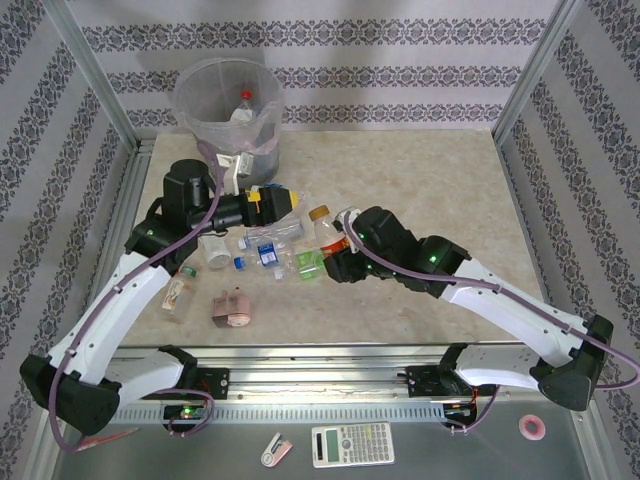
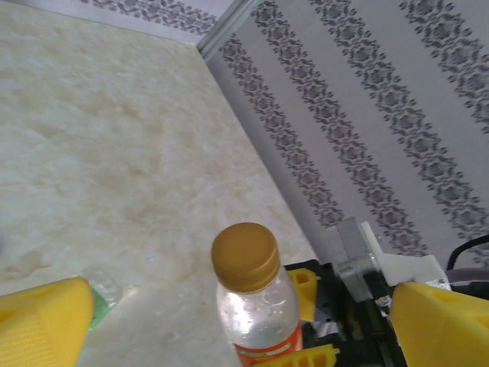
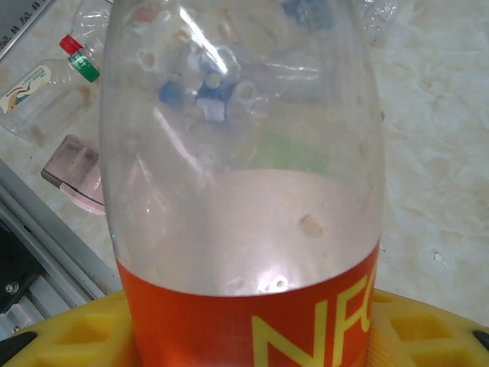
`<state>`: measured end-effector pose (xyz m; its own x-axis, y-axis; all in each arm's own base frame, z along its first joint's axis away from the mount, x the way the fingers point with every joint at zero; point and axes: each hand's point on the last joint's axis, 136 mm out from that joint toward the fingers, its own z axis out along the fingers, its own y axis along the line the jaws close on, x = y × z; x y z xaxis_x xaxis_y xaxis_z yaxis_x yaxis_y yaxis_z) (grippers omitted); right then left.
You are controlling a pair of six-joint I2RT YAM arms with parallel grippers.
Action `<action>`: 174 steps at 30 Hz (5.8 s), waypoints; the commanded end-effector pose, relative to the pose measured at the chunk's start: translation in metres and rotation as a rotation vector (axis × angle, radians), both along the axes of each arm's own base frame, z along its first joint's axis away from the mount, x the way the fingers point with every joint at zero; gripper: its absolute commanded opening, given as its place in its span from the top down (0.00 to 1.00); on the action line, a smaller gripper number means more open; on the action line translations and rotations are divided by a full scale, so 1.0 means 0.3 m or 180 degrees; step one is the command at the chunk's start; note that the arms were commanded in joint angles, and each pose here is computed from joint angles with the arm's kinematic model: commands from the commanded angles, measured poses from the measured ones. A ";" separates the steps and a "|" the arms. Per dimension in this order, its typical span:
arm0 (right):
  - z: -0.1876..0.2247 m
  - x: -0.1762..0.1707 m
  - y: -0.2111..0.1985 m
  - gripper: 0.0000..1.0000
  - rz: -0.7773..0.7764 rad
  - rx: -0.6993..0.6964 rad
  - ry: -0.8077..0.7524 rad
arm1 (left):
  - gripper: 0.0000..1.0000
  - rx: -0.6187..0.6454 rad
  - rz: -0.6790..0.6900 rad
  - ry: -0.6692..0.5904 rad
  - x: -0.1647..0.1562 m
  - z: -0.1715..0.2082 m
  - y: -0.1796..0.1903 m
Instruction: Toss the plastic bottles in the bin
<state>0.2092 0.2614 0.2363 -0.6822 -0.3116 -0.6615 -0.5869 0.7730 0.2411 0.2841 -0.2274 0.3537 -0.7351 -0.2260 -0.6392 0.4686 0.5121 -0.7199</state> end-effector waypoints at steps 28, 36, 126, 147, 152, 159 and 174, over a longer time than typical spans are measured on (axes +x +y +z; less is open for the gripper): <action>0.109 -0.024 0.164 0.70 0.0181 0.0663 0.0047 | 0.38 -0.0129 -0.0217 0.0411 0.028 -0.135 -0.168; 0.093 -0.015 0.154 0.70 0.0143 0.0621 0.0066 | 0.64 -0.0055 -0.0214 0.0410 0.035 -0.140 -0.167; -0.221 0.238 0.009 0.03 -0.0714 0.0099 0.1334 | 0.00 0.0340 0.2300 -0.1051 0.213 0.642 0.700; -0.407 0.194 0.055 0.03 0.0938 -0.1421 0.0943 | 0.00 0.0684 0.1863 -0.0012 -0.058 0.134 0.605; -0.462 0.236 0.087 0.04 0.1330 -0.1729 0.0643 | 0.00 0.0702 0.1762 0.0072 -0.076 0.091 0.585; -0.499 0.284 0.176 0.06 0.1944 -0.1792 0.0122 | 0.00 0.0796 0.1788 0.0137 -0.087 0.054 0.594; -0.619 0.261 0.239 0.06 0.2671 -0.1660 0.0153 | 0.00 0.0886 0.1860 0.0192 -0.075 0.023 0.613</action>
